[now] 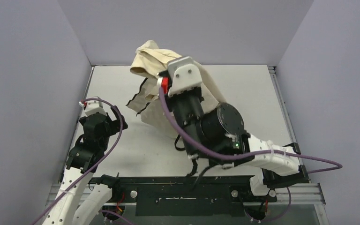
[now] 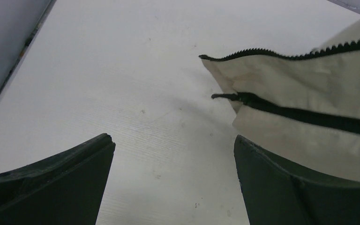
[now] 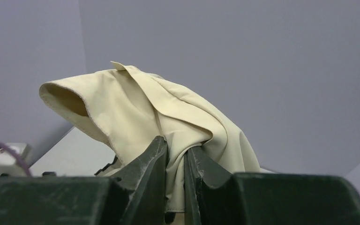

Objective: Zip up the jacket

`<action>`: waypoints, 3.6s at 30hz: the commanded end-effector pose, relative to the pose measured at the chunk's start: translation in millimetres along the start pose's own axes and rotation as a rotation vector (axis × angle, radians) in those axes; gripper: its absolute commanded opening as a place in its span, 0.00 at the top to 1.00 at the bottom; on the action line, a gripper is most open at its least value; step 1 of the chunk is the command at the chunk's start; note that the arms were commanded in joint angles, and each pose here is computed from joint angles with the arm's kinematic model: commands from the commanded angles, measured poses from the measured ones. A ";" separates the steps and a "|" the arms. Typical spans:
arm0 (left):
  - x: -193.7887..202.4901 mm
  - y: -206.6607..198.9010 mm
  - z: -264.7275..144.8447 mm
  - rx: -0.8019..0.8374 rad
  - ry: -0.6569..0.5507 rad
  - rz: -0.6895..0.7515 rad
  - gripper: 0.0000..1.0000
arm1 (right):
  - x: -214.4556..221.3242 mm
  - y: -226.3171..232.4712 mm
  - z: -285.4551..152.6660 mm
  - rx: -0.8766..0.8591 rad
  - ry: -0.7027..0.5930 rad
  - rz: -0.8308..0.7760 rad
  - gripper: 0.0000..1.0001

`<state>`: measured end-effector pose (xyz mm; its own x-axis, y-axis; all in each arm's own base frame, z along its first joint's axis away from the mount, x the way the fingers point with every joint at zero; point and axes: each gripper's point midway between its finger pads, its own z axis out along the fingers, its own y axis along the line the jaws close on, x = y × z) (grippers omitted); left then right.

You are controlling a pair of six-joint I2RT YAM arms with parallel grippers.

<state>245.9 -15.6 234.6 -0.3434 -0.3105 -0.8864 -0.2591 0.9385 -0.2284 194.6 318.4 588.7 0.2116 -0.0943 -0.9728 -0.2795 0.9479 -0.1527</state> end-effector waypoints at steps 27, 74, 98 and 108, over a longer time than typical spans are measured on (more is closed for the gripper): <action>-41.3 13.6 -41.0 0.038 -0.240 -0.129 0.04 | -57.6 -83.9 -83.6 -0.045 -0.030 0.072 1.00; -12.3 -3.6 -1.0 0.026 -0.058 -0.034 0.03 | 313.4 -262.7 179.0 0.307 0.508 0.248 0.02; 90.2 -186.5 131.0 0.216 0.222 0.323 0.03 | 468.2 -136.2 -91.1 0.365 0.911 0.568 0.02; 95.1 -180.0 122.7 0.231 0.230 0.340 0.03 | 442.7 -202.6 -120.6 0.614 0.967 0.316 0.00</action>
<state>364.3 -197.2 112.2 -0.6416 0.0476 -0.7655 0.1069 0.9939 -0.0278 231.9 69.4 159.0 -0.6586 0.2478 -0.7105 0.2958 0.9535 0.0583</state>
